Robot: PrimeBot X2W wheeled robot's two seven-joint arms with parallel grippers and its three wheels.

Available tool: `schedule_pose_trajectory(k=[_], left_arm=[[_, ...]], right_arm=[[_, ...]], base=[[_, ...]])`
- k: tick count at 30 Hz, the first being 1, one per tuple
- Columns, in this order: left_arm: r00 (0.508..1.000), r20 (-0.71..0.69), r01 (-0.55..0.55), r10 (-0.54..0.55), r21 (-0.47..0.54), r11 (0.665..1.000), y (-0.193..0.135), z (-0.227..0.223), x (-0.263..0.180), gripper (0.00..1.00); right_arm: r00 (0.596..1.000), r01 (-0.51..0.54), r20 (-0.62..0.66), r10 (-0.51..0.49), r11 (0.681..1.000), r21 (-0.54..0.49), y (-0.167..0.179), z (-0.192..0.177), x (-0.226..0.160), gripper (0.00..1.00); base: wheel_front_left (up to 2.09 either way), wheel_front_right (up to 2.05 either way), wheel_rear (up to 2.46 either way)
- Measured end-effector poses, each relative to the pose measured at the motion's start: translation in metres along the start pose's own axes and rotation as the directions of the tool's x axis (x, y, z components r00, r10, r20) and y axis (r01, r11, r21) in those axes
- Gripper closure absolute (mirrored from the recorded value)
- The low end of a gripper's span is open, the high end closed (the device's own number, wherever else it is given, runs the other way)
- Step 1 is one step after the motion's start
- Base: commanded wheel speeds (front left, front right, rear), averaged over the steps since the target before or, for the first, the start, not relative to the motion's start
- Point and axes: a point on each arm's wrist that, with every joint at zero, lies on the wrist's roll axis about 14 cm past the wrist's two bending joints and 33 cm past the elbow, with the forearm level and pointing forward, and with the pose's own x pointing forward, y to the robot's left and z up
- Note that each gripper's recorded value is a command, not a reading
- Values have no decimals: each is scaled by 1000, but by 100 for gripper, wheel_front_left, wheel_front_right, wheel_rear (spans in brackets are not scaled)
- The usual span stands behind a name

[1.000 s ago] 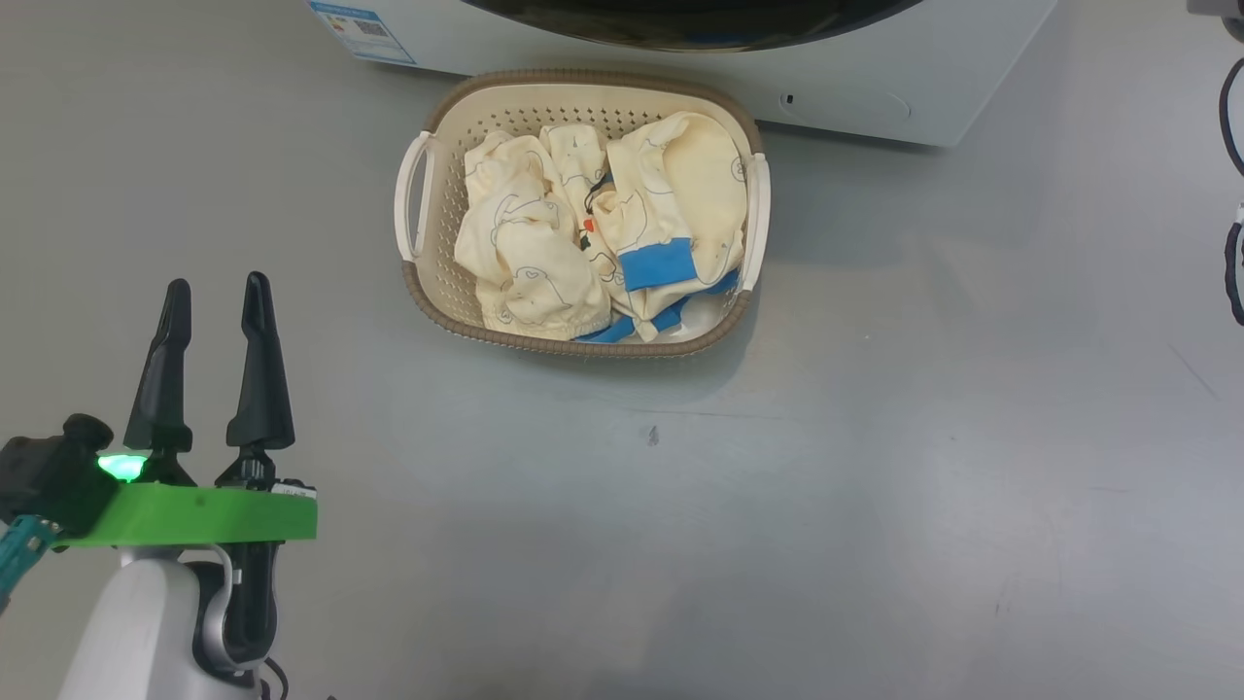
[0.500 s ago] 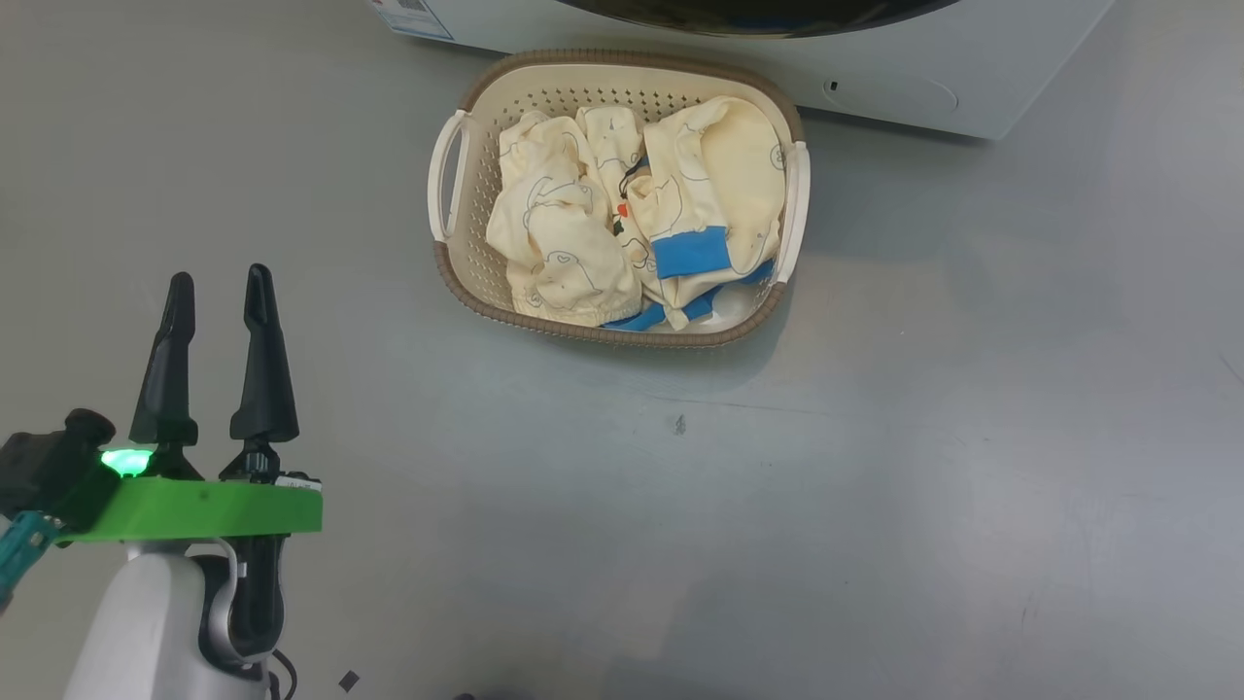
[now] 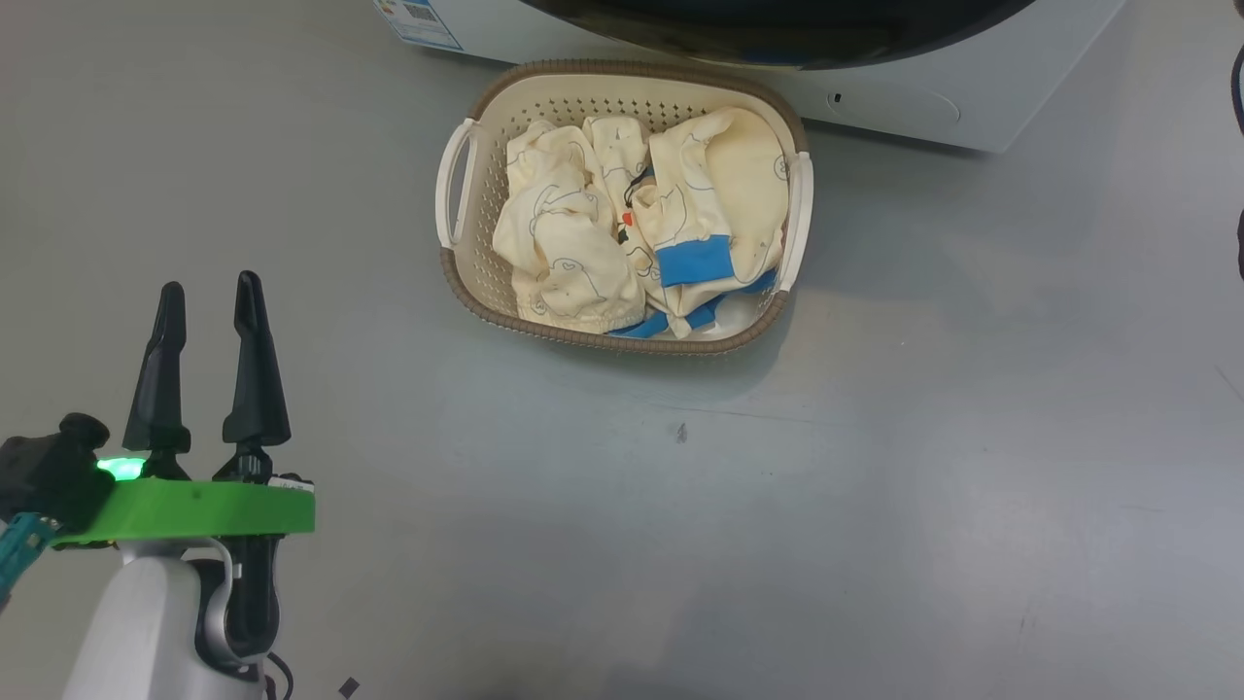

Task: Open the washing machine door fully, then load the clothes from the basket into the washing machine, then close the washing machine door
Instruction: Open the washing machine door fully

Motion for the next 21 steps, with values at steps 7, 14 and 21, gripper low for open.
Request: schedule_pose_trajectory(k=[7,14,21], left_arm=[[1000,19,8,-8,-5,1000,-3,8,-2,0],[999,44,3,-3,-6,1000,-2,19,-8,0],[998,69,1,-1,-5,1000,-2,31,-20,0]], right_arm=[[999,3,-40,-3,1000,10,6,-17,-7,100],[997,5,-83,-3,1000,29,14,-37,-20,100],[990,7,-140,0,999,49,27,-62,-37,100]], base=[[0,0,0],[0,0,0],[0,0,0]])
